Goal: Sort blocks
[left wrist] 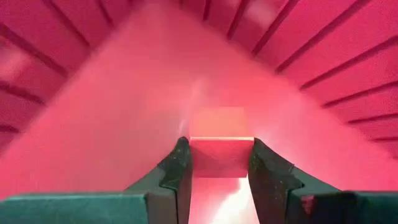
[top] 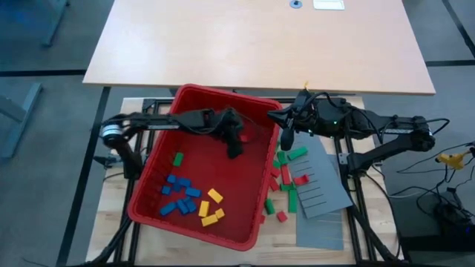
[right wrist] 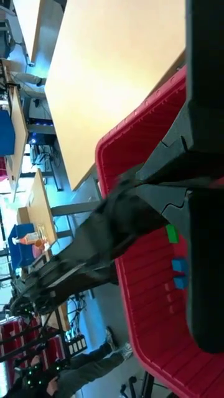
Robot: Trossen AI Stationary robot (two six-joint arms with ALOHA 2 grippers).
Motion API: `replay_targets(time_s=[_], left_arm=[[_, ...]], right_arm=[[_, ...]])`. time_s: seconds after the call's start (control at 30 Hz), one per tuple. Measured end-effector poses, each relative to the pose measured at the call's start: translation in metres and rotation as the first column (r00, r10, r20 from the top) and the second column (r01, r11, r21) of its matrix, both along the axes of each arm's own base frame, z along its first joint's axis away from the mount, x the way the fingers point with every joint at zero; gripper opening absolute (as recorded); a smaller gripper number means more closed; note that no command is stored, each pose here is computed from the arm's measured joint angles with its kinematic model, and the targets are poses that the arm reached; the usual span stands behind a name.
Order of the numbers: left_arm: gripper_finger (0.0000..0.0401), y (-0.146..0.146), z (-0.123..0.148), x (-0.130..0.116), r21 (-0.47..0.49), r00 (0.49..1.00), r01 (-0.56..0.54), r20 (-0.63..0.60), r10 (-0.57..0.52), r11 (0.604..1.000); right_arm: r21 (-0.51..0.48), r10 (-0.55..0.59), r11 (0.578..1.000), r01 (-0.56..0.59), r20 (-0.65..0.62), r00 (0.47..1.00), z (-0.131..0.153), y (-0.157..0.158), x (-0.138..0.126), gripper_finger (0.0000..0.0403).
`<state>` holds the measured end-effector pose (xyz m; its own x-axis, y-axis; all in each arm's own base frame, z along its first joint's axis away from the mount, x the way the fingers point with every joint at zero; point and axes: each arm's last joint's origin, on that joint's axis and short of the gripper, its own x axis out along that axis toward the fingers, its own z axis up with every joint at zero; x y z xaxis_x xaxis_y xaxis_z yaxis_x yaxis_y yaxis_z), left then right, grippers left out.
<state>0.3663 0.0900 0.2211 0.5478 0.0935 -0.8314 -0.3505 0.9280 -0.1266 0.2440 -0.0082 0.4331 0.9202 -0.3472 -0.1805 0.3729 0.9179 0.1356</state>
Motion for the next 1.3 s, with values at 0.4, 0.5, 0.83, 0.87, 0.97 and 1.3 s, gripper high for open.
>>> replay_targets(time_s=[0.4,0.5,0.83,0.87,0.97,1.3], left_arm=[[0.0105,-0.028,0.089,-0.037,0.028,0.961,0.094,0.26,-0.099,0.995],[0.0105,-0.039,0.097,-0.037,0.032,0.941,0.137,0.307,-0.14,0.99],[0.0105,-0.08,0.13,-0.015,0.083,0.844,0.267,0.46,-0.275,0.96],[0.0105,-0.083,0.134,-0.013,0.095,0.834,0.277,0.469,-0.289,0.956],[0.0105,-0.088,0.143,-0.002,0.127,0.813,0.301,0.483,-0.323,0.945],[0.0105,-0.093,0.139,0.047,0.148,0.771,0.388,0.49,-0.408,0.91]], right_arm=[[-0.043,0.004,0.999,-0.002,0.03,1.0,0.006,0.0,-0.004,0.0],[-0.074,0.009,0.997,-0.003,0.074,0.997,0.013,0.0,-0.007,0.0],[-0.124,0.004,0.992,0.013,0.138,0.99,0.025,-0.001,-0.019,0.0],[-0.124,-0.002,0.992,0.019,0.141,0.99,0.025,-0.001,-0.02,0.0],[-0.121,-0.012,0.992,0.031,0.152,0.988,0.027,-0.002,-0.024,0.0],[-0.119,-0.014,0.992,0.036,0.186,0.982,0.034,-0.002,-0.037,0.0]])
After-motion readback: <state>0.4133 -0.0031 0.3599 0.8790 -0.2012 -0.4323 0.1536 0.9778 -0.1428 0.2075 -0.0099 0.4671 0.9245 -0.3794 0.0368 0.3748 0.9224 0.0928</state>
